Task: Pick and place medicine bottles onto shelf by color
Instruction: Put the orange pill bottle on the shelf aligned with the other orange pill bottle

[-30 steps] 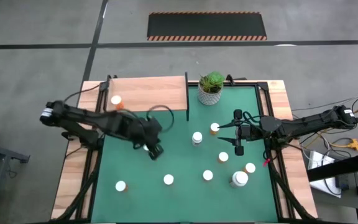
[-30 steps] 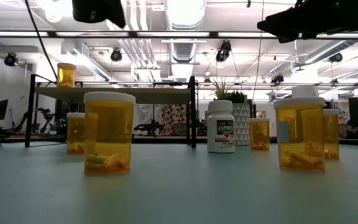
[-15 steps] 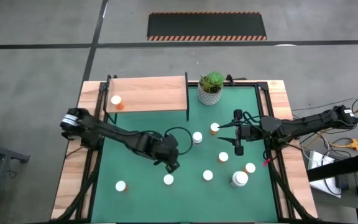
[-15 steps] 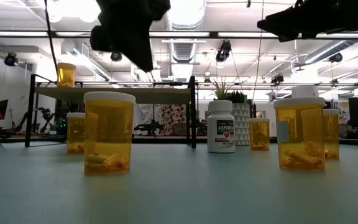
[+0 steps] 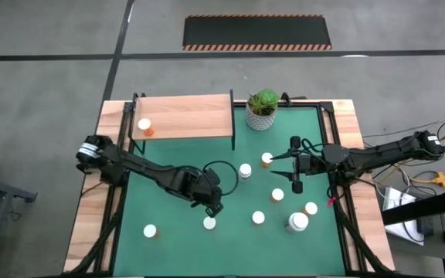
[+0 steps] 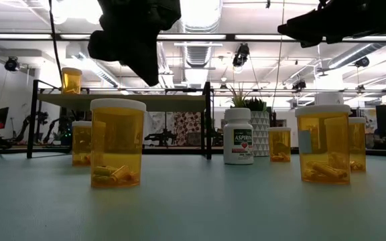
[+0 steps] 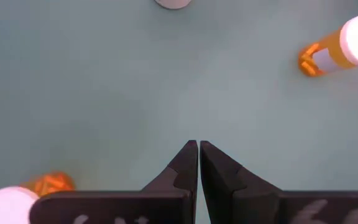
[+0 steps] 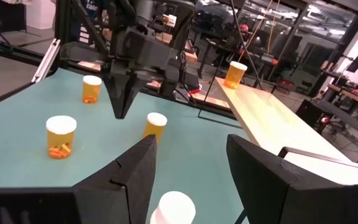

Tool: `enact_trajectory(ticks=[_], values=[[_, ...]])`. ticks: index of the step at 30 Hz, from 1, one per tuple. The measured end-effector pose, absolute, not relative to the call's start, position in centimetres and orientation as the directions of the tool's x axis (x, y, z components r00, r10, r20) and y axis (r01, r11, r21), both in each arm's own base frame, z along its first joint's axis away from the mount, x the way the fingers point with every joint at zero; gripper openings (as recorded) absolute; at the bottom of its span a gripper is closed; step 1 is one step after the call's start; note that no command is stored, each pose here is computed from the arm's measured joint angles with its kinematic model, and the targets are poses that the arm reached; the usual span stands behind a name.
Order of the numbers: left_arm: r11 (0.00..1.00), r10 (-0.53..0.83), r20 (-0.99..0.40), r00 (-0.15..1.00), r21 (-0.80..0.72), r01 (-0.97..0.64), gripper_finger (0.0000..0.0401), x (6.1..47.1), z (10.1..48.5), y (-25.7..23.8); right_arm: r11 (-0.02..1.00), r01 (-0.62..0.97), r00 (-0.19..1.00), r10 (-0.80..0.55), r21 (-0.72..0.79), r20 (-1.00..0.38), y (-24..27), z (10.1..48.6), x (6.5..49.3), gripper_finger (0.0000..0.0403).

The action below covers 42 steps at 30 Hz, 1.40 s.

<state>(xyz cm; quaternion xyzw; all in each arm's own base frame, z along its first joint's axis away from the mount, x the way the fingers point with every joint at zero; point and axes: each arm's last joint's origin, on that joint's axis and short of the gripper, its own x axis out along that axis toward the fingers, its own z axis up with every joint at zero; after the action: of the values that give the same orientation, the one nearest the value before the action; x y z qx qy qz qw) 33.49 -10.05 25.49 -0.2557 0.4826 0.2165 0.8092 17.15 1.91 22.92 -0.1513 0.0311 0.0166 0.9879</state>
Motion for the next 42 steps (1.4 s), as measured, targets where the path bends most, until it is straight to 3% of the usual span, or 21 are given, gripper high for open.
enact_trajectory(ticks=[5, 9, 17, 21, 25, 29, 42], values=[[0.777, 0.083, -0.897, 0.434, -0.214, -0.593, 0.0003, 33.4, 25.5, -10.1, 0.956, -0.042, 0.997, 0.024, -0.289, -0.068, 1.9, 22.9, 17.1, 0.0187], [0.777, 0.065, -0.911, 0.407, -0.21, -0.593, 0.0032, 33.2, 25.4, -10.1, 0.956, -0.043, 0.997, 0.024, -0.29, -0.068, 1.9, 22.9, 17.1, 0.0187], [0.769, -0.052, -0.928, 0.369, -0.273, -0.578, 0.0162, 33.0, 25.5, -10.4, 0.956, -0.043, 0.997, 0.024, -0.29, -0.069, 1.9, 22.9, 17.1, 0.0187], [0.745, -0.011, -0.97, 0.245, -0.171, -0.645, 0.0232, 31.9, 25.1, -9.7, 0.956, -0.044, 0.997, 0.025, -0.292, -0.069, 1.9, 22.9, 17.1, 0.0187], [0.683, 0.052, -0.996, 0.065, -0.012, -0.73, 0.0277, 30.3, 24.8, -8.5, 0.955, -0.046, 0.997, 0.027, -0.294, -0.069, 1.9, 22.9, 17.1, 0.0187], [0.679, 0.138, -0.99, 0.033, 0.071, -0.73, 0.0286, 29.9, 24.5, -8.1, 0.955, -0.046, 0.997, 0.027, -0.294, -0.07, 1.9, 22.9, 17.1, 0.0187], [0.657, 0.202, -0.979, -0.018, 0.149, -0.739, 0.0287, 29.3, 22.3, -5.9, 0.954, -0.049, 0.996, 0.025, -0.295, -0.086, 1.9, 22.7, 17.1, 0.0187]])
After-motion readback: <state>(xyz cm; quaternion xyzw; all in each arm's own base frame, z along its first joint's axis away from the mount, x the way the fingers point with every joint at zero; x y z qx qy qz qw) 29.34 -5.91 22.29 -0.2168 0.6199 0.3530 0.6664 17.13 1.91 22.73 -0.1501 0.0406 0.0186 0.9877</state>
